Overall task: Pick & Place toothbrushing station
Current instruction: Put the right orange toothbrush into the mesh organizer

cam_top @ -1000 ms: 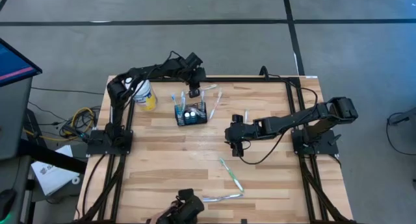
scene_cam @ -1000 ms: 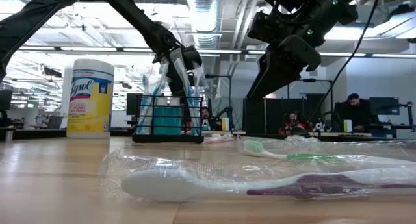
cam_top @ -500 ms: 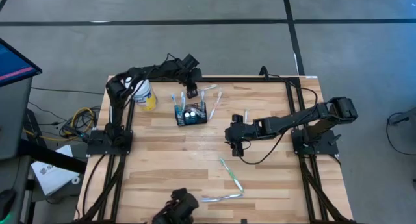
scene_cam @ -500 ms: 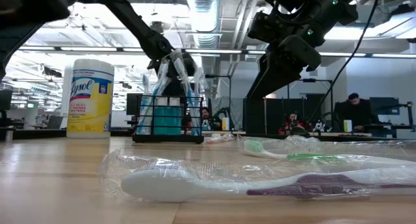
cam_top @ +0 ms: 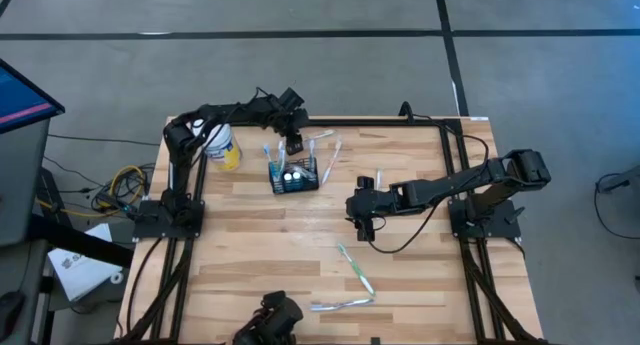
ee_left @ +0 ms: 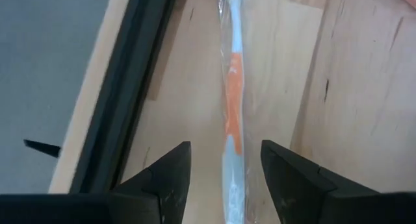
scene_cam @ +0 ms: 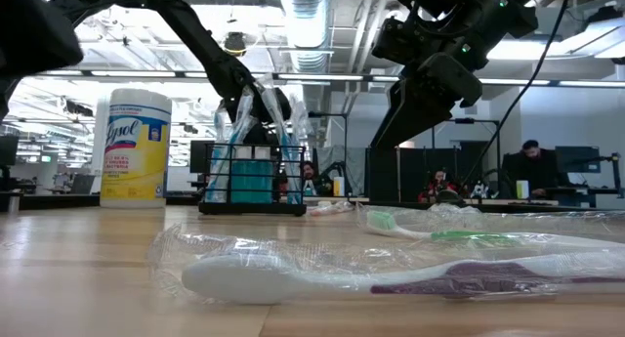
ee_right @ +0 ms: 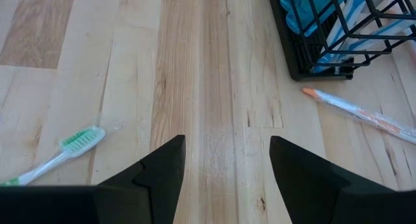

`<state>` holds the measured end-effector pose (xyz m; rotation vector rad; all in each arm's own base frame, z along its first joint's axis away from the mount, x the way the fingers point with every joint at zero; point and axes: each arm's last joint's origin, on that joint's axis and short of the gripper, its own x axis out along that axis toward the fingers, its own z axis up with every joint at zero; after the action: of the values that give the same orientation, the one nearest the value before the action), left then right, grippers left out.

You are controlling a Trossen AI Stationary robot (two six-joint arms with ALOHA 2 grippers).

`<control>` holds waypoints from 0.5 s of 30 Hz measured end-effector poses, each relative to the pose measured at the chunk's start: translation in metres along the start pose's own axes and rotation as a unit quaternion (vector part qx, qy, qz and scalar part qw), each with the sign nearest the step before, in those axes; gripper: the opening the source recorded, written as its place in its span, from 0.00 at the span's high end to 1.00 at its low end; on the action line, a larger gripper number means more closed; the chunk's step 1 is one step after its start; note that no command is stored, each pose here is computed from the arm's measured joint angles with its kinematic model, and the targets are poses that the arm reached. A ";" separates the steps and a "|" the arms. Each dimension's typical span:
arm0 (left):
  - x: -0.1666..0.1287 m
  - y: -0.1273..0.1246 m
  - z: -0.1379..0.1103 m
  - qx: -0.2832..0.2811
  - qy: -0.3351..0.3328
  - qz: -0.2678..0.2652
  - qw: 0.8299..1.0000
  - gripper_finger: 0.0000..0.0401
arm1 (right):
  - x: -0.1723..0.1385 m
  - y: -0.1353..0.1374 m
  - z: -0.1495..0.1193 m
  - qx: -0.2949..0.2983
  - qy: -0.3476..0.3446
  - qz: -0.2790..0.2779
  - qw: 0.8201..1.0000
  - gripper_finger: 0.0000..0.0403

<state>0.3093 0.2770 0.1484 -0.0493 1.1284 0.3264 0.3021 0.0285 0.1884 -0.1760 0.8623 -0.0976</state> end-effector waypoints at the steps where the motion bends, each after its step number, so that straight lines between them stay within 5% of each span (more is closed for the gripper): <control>1: 0.001 0.000 -0.001 -0.005 0.003 -0.001 1.000 0.55 | 0.000 0.000 0.000 0.000 0.000 0.000 1.000 0.47; 15: 0.013 0.008 -0.010 -0.041 0.013 -0.029 0.999 0.60 | 0.000 0.000 0.000 0.000 0.000 0.000 1.000 0.47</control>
<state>0.3032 0.2857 0.1334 -0.1582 1.1373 0.3207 0.3022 0.0284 0.1885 -0.1761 0.8620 -0.0976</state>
